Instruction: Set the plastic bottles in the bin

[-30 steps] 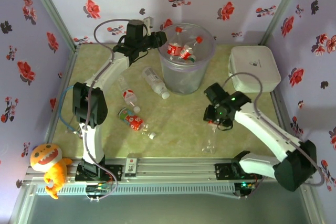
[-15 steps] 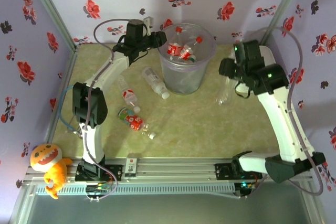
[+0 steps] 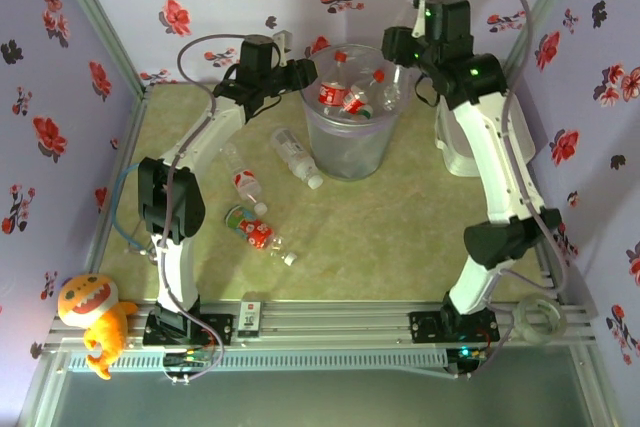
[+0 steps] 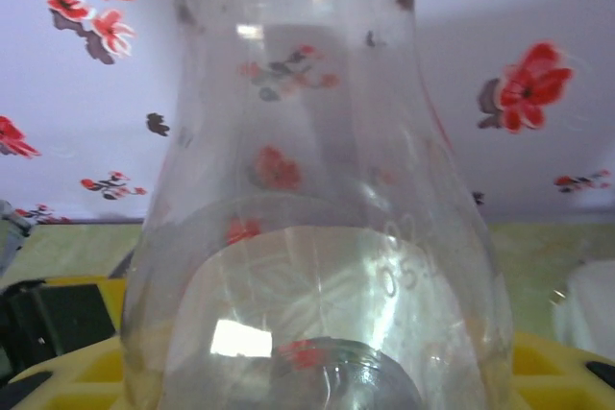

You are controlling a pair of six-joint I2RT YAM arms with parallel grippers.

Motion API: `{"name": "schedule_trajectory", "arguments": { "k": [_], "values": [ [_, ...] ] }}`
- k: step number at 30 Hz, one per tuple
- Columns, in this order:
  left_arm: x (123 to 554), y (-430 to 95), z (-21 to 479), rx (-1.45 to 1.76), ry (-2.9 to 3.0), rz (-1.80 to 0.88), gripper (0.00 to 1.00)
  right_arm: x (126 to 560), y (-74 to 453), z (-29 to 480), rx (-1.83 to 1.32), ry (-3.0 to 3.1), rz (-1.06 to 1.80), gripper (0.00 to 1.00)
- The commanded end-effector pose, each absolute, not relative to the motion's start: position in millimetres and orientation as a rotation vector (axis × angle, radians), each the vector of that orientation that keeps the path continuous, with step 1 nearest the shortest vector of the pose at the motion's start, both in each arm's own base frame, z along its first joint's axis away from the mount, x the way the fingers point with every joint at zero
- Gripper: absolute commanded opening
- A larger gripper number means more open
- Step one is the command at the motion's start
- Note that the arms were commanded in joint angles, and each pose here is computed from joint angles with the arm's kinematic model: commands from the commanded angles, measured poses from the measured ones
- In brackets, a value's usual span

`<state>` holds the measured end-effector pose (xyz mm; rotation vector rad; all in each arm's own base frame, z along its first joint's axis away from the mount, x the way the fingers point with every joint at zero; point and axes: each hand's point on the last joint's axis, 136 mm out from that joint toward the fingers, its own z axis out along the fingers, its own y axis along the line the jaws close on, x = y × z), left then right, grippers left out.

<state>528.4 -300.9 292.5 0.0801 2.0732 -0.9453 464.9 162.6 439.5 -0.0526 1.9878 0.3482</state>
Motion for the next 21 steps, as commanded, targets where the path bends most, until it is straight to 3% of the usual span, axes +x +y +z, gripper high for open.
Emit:
{"name": "schedule_trajectory", "arguments": {
  "k": [1, 11, 21],
  "values": [
    [531, -305, 298, 0.103, 2.06, -0.964, 0.42, 475, 199, 462, -0.152, 1.891, 0.452, 0.53],
    [531, -306, 297, 0.088, 2.059, -0.978, 0.42, 499, 259, 404, -0.233, 2.016, 0.58, 0.53],
    [533, -307, 298, 0.072, 2.048, -0.992, 0.42, 510, 280, 338, -0.126, 2.123, 0.728, 0.52]
  ]
}}
